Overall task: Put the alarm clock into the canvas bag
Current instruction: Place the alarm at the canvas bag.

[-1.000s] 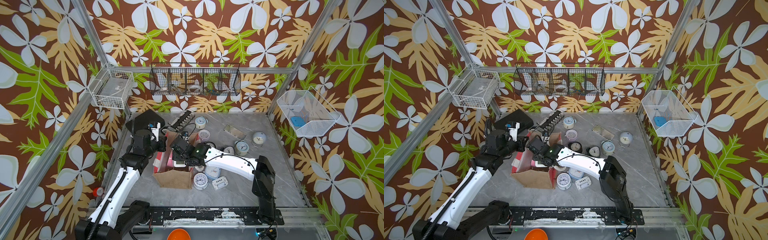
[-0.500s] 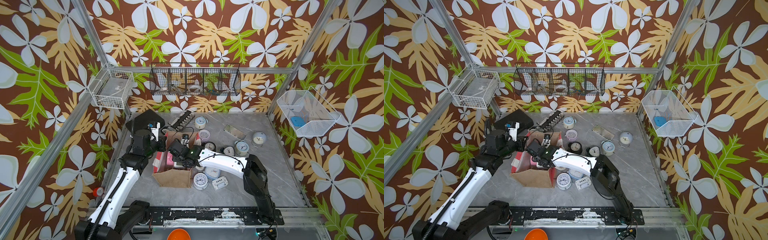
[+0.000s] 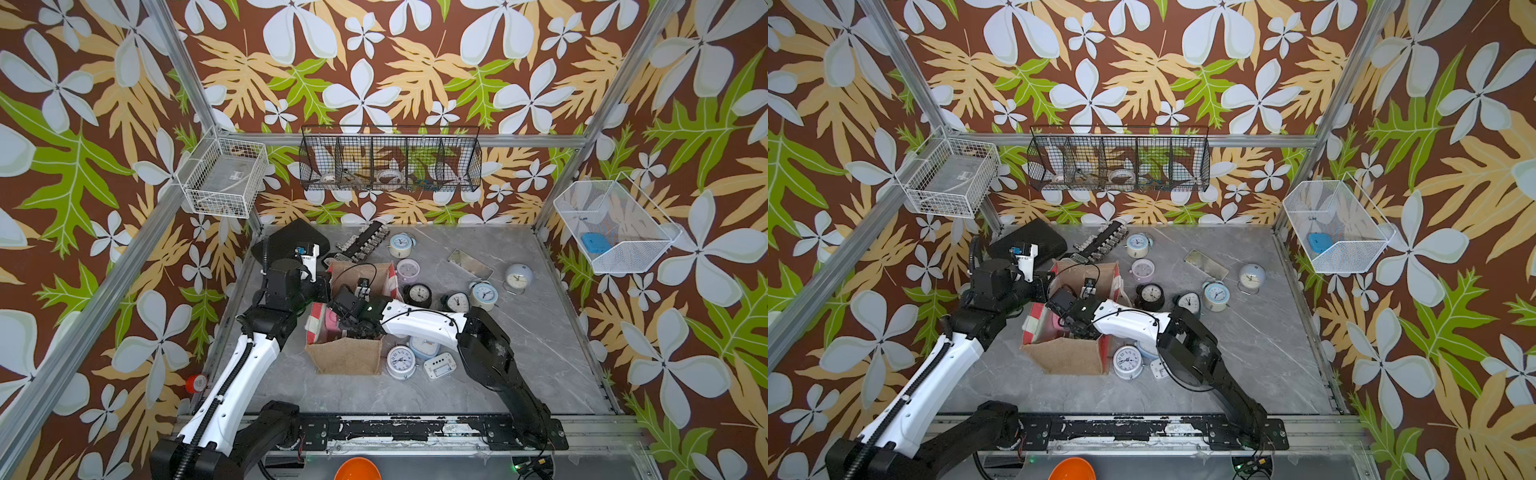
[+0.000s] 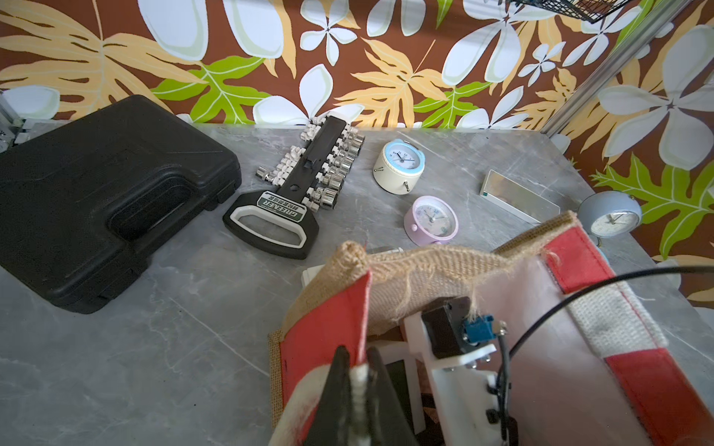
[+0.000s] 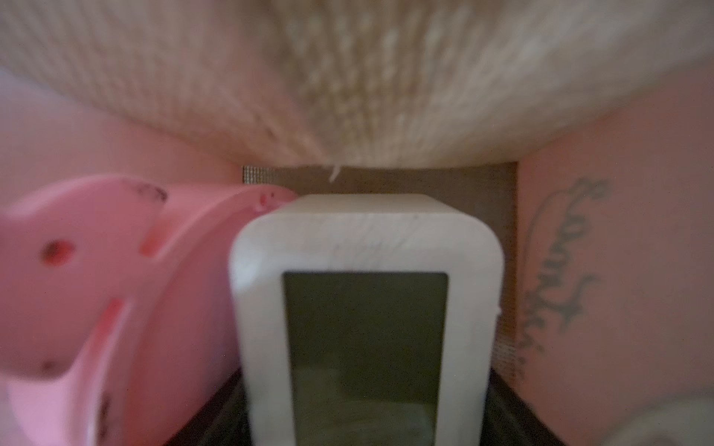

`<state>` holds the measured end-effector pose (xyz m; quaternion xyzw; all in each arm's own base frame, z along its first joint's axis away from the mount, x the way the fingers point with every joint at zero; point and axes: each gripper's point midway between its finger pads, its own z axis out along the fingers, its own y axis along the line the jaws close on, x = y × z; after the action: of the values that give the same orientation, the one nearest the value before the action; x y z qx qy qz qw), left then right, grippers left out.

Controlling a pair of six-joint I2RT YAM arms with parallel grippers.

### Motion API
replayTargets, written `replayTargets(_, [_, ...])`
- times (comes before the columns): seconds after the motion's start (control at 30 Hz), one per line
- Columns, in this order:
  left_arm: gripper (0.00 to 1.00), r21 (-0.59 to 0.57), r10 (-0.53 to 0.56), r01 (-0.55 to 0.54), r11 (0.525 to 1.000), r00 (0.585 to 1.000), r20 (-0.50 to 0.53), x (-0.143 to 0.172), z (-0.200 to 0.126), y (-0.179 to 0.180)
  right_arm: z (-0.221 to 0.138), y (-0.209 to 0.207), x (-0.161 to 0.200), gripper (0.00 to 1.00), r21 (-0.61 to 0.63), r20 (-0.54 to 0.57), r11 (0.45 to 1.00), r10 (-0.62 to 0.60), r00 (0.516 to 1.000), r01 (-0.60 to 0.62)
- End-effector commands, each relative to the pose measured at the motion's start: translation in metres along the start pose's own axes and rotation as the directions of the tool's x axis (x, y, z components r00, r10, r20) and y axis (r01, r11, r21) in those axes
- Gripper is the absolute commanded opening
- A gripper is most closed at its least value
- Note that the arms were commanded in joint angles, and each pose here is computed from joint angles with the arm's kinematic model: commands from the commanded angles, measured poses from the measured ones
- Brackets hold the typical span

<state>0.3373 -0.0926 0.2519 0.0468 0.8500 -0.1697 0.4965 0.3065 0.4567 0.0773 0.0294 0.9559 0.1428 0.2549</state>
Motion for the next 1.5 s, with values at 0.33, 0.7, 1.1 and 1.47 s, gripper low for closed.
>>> replayTargets(0.33, [0.00, 0.024, 0.005, -0.005, 1.000, 0.999, 0.034, -0.009, -0.002, -0.006, -0.039, 0.016, -0.028, 0.92, -0.074, 0.070, 0.997, 0.029, 0.997, -0.024])
replayTargets(0.7, [0.00, -0.080, 0.018, -0.015, 0.997, 0.999, 0.032, -0.010, -0.005, 0.012, -0.116, 0.026, -0.061, 0.91, -0.170, 0.167, 0.985, 0.044, 0.985, -0.015])
replayTargets(1.1, [0.00, -0.178, 0.036, -0.027, 0.984, 0.998, 0.046, -0.012, -0.011, 0.027, -0.194, 0.001, -0.114, 0.88, -0.105, 0.366, 0.979, -0.123, 0.922, 0.172])
replayTargets(1.47, [0.00, -0.203, 0.034, -0.028, 0.979, 0.999, 0.023, -0.008, -0.008, 0.033, -0.211, -0.102, -0.140, 0.85, -0.011, 0.375, 0.984, -0.161, 0.913, 0.178])
